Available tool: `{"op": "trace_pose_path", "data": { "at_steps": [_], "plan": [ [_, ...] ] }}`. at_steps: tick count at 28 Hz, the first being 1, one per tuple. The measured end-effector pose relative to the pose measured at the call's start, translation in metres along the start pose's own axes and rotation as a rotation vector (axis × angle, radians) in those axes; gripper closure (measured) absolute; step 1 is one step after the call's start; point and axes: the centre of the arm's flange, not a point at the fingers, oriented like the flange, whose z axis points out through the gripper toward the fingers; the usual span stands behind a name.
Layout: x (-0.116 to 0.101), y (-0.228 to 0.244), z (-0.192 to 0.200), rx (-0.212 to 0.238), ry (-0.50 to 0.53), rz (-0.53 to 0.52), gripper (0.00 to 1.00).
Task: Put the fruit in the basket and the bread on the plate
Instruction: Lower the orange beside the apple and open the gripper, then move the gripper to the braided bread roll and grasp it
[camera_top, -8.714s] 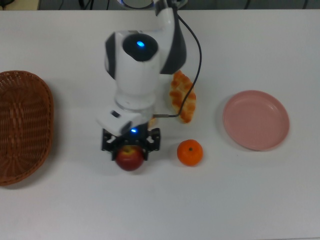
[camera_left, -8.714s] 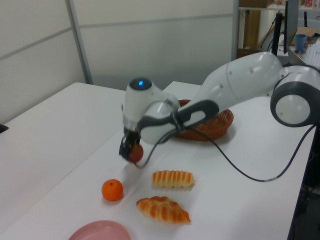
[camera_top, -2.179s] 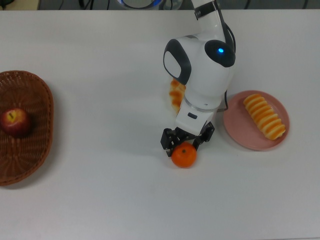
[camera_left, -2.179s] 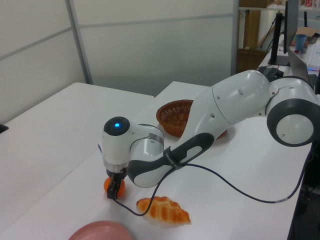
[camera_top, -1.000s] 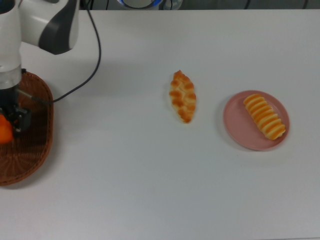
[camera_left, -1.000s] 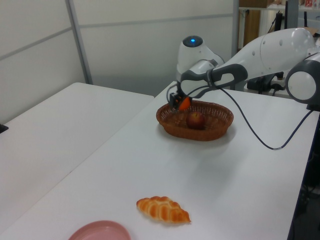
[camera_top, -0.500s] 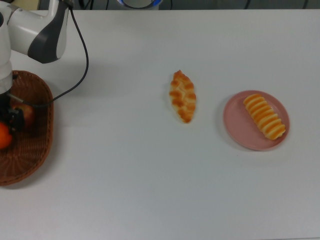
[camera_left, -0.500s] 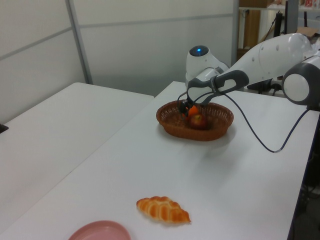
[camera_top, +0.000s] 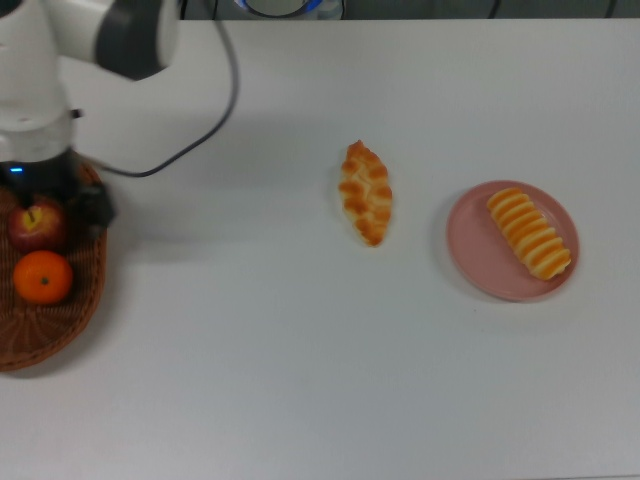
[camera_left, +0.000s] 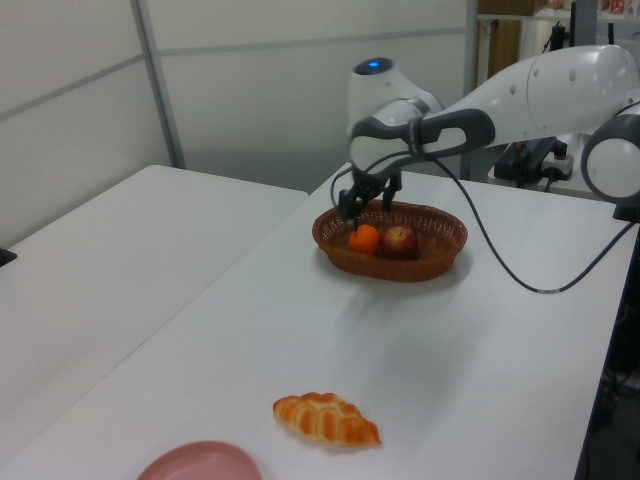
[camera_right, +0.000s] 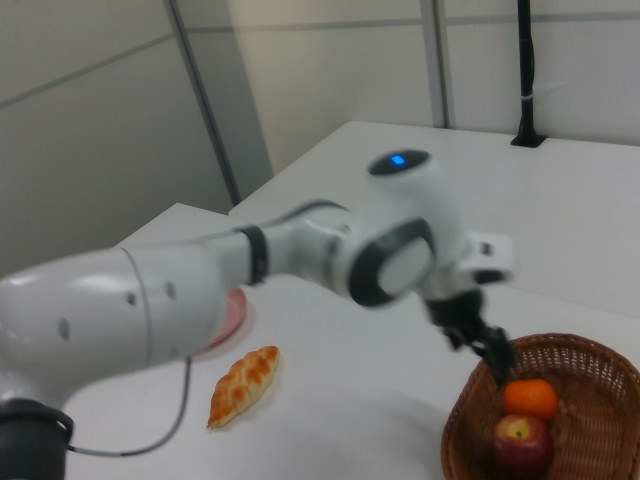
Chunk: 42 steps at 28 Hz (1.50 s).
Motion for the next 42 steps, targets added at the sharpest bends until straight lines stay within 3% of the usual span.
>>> {"op": "trace_pose_path", "data": {
  "at_steps": [7, 10, 15, 22, 33, 42],
  "plan": [
    [-0.055, -0.112, -0.033, 0.006, -0.259, -0.272, 0.0],
    [-0.085, -0.156, -0.036, -0.011, -0.379, -0.374, 0.0],
    [-0.128, -0.224, -0.028, -0.052, -0.476, -0.51, 0.0],
    [-0.177, -0.297, -0.004, -0.112, -0.529, -0.661, 0.0],
    [-0.218, -0.352, 0.049, -0.193, -0.591, -0.784, 0.0],
    [-0.249, -0.388, 0.063, -0.254, -0.592, -0.875, 0.01]
  ]
}}
